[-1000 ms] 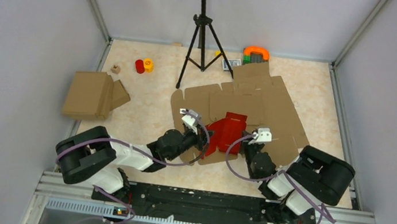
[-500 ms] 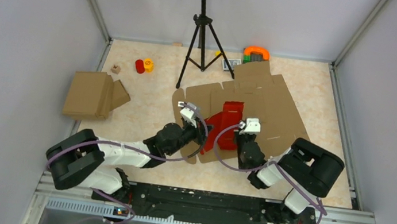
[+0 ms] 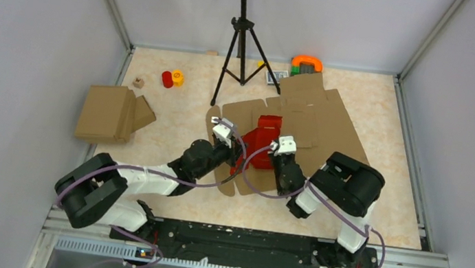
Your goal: Fold the paper box
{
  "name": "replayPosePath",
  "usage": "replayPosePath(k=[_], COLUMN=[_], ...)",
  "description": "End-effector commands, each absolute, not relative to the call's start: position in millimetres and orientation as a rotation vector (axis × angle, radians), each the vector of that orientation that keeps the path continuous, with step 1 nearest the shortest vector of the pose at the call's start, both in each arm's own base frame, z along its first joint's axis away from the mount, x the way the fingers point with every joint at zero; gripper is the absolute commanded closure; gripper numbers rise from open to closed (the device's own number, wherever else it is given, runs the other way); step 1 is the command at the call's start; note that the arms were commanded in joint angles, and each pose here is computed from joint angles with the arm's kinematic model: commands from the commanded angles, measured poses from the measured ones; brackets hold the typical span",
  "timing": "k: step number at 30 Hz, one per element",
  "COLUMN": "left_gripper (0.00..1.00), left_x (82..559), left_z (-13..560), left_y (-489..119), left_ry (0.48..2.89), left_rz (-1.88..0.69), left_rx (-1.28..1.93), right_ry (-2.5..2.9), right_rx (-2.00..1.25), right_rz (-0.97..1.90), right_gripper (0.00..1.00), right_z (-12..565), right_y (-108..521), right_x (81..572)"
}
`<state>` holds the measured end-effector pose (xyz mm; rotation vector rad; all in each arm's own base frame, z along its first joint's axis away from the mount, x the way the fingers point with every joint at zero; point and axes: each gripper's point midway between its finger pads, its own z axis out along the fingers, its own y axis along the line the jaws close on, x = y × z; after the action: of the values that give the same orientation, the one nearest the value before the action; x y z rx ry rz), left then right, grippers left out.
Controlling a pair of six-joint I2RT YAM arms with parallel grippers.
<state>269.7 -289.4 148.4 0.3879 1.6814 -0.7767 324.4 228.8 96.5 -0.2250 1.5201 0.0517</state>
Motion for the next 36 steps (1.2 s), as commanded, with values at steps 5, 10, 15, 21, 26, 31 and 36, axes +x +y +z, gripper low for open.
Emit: replayPosePath(k=[5, 10, 15, 21, 26, 31, 36], left_gripper=[1.00, 1.00, 1.00, 1.00, 1.00, 1.00, 1.00], left_x=[253.3, 245.8, 243.1, 239.0, 233.3, 238.3, 245.0], left_z=[179.6, 176.6, 176.4, 172.4, 172.5, 157.5, 141.7], left_y=[-323.5, -322.5, -324.2, -329.5, -335.8, -334.4, -326.1], left_ry=[1.488, 1.525, 1.525, 1.512, 1.499, 1.538, 1.599], left_rz=[-0.943, -1.062, -1.162, -1.203, -1.248, -1.200, -1.086], left_rx=[0.523, 0.495, 0.487, 0.519, 0.557, 0.565, 0.592], right_ry=[1.403, 1.495, 1.468, 1.457, 1.448, 1.450, 1.449], right_rx=[-0.340, -0.401, -0.380, -0.379, -0.392, -0.401, -0.397], right_rz=[0.391, 0.405, 0.402, 0.414, 0.440, 0.449, 0.468], right_gripper=[1.00, 1.00, 1.00, 1.00, 1.00, 1.00, 1.00], right_z=[129.7, 118.3, 119.4, 118.8, 120.3, 118.9, 120.1], right_y=[293.7, 293.2, 278.2, 272.0, 275.0, 272.3, 261.9], right_x=[318.5, 314.4, 305.8, 300.7, 299.8, 295.1, 284.2])
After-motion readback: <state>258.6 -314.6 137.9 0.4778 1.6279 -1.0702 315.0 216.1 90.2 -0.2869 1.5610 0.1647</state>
